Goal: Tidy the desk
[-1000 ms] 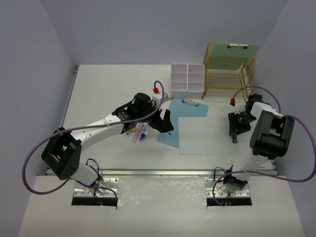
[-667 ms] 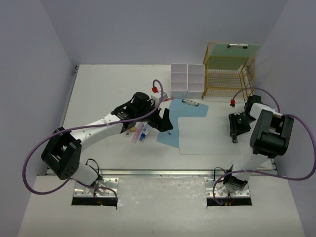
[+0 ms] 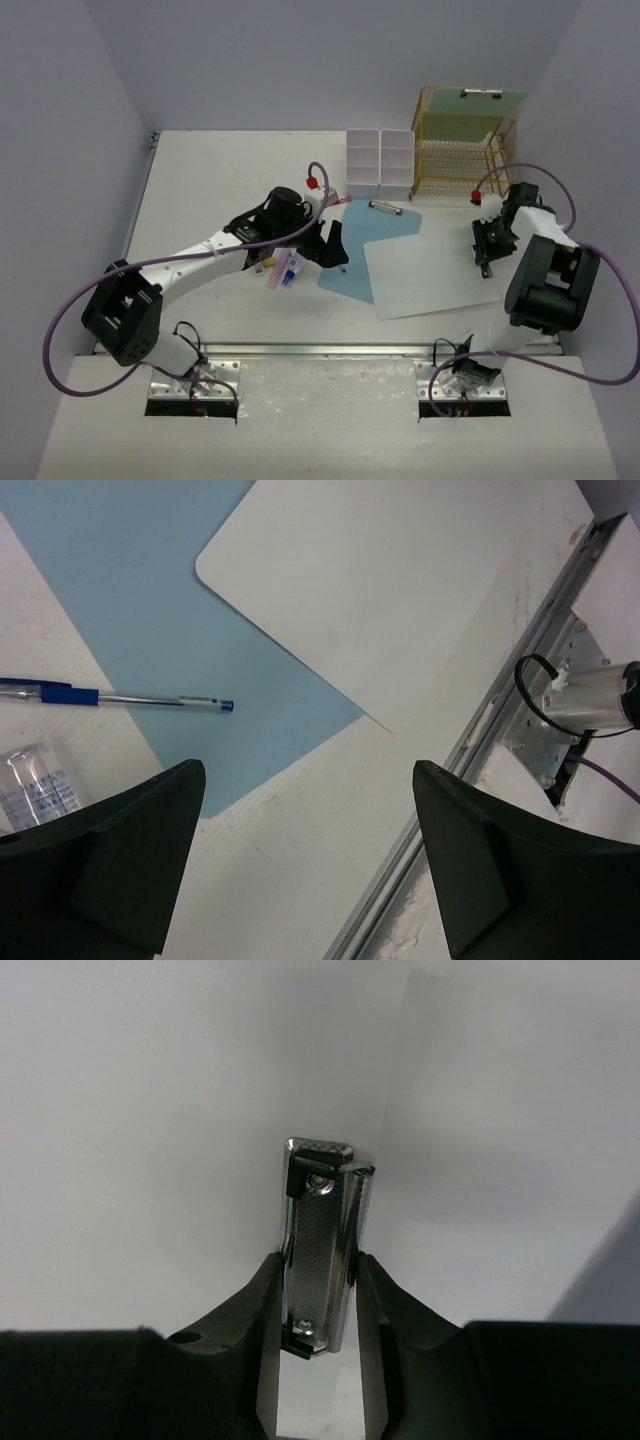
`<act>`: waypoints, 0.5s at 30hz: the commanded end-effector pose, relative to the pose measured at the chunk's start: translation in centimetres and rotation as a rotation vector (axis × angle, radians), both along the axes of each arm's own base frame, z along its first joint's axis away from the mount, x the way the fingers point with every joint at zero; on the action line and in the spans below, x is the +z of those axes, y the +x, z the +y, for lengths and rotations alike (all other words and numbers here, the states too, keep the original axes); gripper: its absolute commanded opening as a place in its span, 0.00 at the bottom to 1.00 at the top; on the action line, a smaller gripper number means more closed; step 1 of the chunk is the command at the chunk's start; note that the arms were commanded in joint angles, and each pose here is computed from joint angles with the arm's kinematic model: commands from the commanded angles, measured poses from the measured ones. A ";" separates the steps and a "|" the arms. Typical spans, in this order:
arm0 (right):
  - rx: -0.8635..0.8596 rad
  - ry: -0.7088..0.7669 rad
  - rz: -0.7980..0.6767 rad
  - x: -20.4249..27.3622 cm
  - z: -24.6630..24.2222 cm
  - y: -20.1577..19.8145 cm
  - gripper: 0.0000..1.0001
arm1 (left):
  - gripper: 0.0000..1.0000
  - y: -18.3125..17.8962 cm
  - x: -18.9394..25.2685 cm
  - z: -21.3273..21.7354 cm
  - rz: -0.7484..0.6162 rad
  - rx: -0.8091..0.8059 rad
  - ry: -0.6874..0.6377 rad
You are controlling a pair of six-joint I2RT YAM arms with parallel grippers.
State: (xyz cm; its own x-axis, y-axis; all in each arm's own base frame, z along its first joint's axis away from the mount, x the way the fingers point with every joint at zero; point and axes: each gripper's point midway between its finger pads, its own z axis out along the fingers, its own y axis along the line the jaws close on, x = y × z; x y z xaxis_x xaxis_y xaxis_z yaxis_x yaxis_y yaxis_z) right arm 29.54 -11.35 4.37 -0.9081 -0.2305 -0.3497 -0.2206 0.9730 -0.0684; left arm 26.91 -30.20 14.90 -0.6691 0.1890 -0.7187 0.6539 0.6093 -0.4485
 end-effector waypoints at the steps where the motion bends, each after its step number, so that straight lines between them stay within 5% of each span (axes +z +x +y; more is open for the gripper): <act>1: 0.127 -0.121 -0.284 9.6 -1.1 4.2 0.00 | 0.83 0.7 3.2 0.6 -0.070 0.029 -0.037; 15: 0.456 -0.438 -0.748 24.1 0.3 5.4 0.00 | 0.83 0.8 4.9 1.0 -0.078 0.056 -0.031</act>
